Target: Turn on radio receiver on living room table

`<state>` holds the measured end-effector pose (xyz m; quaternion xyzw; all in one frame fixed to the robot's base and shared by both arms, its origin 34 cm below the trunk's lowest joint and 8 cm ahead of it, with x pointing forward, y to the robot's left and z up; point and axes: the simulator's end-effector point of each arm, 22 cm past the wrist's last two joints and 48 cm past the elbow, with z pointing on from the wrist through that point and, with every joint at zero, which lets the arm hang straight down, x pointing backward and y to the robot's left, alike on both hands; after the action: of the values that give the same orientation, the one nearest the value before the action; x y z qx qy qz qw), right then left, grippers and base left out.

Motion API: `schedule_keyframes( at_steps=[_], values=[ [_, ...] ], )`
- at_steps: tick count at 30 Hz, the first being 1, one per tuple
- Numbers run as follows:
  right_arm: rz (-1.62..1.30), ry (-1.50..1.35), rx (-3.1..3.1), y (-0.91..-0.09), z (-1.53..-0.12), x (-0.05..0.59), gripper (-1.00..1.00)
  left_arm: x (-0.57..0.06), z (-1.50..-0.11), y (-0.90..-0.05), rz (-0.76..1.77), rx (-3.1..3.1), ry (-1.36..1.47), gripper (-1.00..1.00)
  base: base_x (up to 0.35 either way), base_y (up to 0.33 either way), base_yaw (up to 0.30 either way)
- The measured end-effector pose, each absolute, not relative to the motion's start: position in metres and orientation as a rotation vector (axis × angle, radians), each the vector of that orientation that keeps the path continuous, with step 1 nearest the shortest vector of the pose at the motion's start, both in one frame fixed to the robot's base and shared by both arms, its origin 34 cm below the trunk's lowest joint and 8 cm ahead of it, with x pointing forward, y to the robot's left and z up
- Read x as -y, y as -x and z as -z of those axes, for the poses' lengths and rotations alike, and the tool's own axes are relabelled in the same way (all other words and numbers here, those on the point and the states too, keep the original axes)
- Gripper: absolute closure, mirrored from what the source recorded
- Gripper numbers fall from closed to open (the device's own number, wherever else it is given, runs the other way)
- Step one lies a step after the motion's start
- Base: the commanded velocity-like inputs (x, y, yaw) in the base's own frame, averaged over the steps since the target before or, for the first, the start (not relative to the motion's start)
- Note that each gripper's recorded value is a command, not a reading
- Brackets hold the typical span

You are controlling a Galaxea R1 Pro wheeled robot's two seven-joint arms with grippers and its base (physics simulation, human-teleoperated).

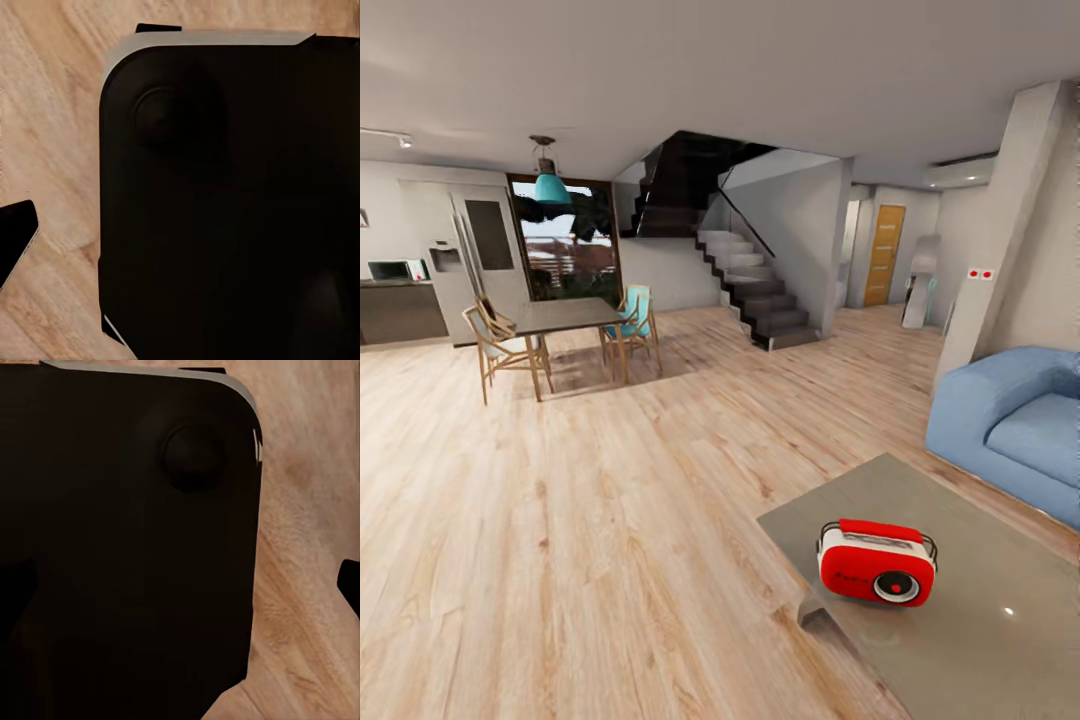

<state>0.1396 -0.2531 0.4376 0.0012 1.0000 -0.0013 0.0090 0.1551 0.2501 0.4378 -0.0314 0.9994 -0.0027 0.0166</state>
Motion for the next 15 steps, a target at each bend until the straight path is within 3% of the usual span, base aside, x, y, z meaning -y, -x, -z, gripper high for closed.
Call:
schedule_keyframes(
  at_steps=[15],
  values=[
    [0.003,-0.004,-3.124,-0.1396,-0.4376,0.2527,-1.0,-0.25,-0.4378,-0.1548,0.009,-3.109,0.088,-1.0,0.319,0.0,-0.008]
  ],
)
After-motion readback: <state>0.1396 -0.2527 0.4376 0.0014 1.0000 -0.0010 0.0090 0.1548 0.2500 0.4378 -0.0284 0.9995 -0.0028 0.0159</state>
